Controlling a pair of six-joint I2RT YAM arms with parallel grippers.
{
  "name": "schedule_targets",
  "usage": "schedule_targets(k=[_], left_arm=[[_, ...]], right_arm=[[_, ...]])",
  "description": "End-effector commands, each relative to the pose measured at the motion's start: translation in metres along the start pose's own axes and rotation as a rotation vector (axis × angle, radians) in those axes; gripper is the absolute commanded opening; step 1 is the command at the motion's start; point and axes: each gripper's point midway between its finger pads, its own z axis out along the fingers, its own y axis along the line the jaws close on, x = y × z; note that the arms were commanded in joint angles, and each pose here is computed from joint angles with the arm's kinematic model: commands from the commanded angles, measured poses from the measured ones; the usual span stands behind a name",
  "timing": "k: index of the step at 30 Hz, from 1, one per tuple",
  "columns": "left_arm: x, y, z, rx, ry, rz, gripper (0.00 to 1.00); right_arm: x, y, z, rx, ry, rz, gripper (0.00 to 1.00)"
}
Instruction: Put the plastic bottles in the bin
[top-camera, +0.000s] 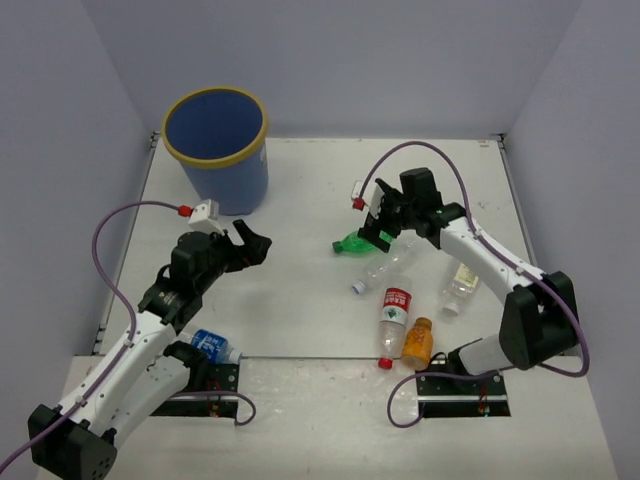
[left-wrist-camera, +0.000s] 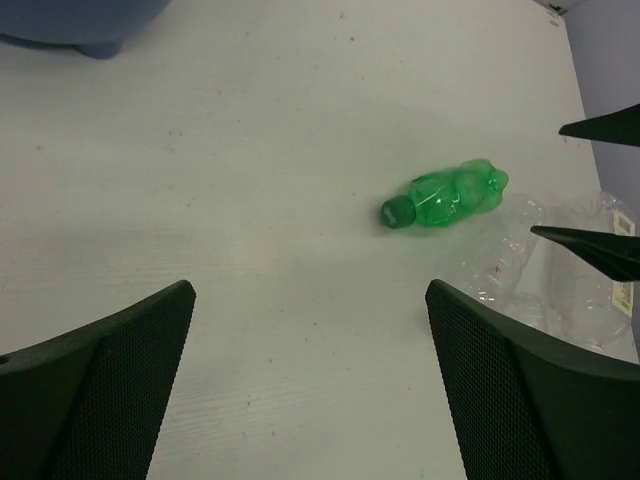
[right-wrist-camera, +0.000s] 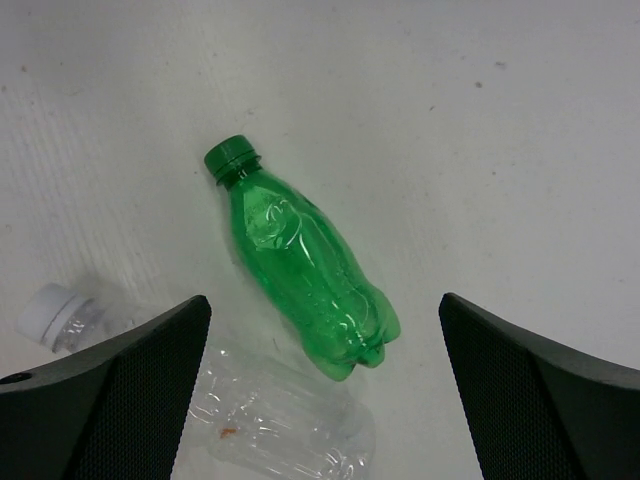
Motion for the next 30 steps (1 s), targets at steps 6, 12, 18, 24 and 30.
schedule_targets(k=[6, 12, 18, 24, 30], left_arm=[[0.017, 0.029, 0.007, -0.132, 0.013, -0.054, 1.0], [0.006, 0.034, 0.003, -0.167, -0.036, -0.054, 1.0], [0.0, 0.041, -0.004, -0.187, -0.09, -0.058, 1.0], [0.0, 0.043, -0.003, -0.203, -0.08, -0.053, 1.0], [0.004, 0.029, 0.003, -0.119, -0.05, -0.009, 1.0]], right_arm=[[0.046, 0.014, 0.042, -0.238, 0.201, 0.038, 0.99], [0.081, 0.005, 0.061, -0.213, 0.34, 0.073, 0.99], [0.093, -0.005, 0.075, -0.204, 0.409, 0.085, 0.88], [0.08, -0.006, 0.076, -0.221, 0.349, 0.054, 0.62], [0.037, -0.018, 0.061, -0.166, 0.203, 0.027, 0.32]])
